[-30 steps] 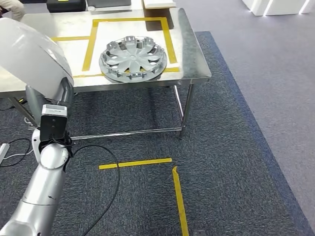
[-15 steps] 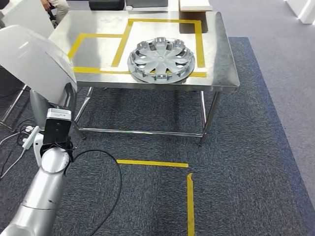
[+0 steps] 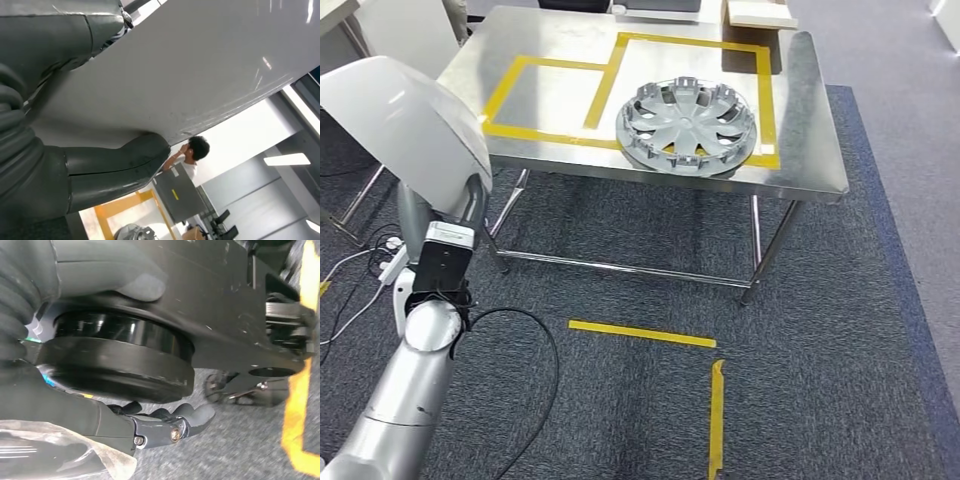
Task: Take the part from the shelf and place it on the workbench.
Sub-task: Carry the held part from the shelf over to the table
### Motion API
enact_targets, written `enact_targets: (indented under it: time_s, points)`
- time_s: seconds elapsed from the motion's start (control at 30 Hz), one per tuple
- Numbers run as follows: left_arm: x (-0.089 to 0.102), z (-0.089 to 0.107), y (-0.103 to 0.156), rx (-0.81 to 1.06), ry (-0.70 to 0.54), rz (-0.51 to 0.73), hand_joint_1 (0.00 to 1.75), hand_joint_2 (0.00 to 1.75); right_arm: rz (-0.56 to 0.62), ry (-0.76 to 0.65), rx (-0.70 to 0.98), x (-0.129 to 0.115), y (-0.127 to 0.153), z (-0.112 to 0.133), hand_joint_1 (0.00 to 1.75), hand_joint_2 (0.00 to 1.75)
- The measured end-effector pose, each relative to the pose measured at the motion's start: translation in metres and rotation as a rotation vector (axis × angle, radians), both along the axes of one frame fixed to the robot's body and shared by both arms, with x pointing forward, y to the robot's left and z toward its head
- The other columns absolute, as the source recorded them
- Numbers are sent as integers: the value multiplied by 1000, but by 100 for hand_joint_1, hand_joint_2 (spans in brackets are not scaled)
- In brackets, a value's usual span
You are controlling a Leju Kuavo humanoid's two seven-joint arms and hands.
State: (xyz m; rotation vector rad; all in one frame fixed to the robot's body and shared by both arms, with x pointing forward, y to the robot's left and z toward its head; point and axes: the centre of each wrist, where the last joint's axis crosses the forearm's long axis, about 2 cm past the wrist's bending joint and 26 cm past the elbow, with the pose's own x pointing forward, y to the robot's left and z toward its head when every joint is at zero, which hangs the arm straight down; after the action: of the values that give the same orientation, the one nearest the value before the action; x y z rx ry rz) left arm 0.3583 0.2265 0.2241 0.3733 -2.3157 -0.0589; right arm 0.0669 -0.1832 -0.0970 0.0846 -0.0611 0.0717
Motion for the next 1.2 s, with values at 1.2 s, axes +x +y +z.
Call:
enact_targets:
  time_s: [1.2]
  points:
    - [-51,-47,68,56,46,32,175,175,-1,-286,-200,-46,-94,-16,0,175]
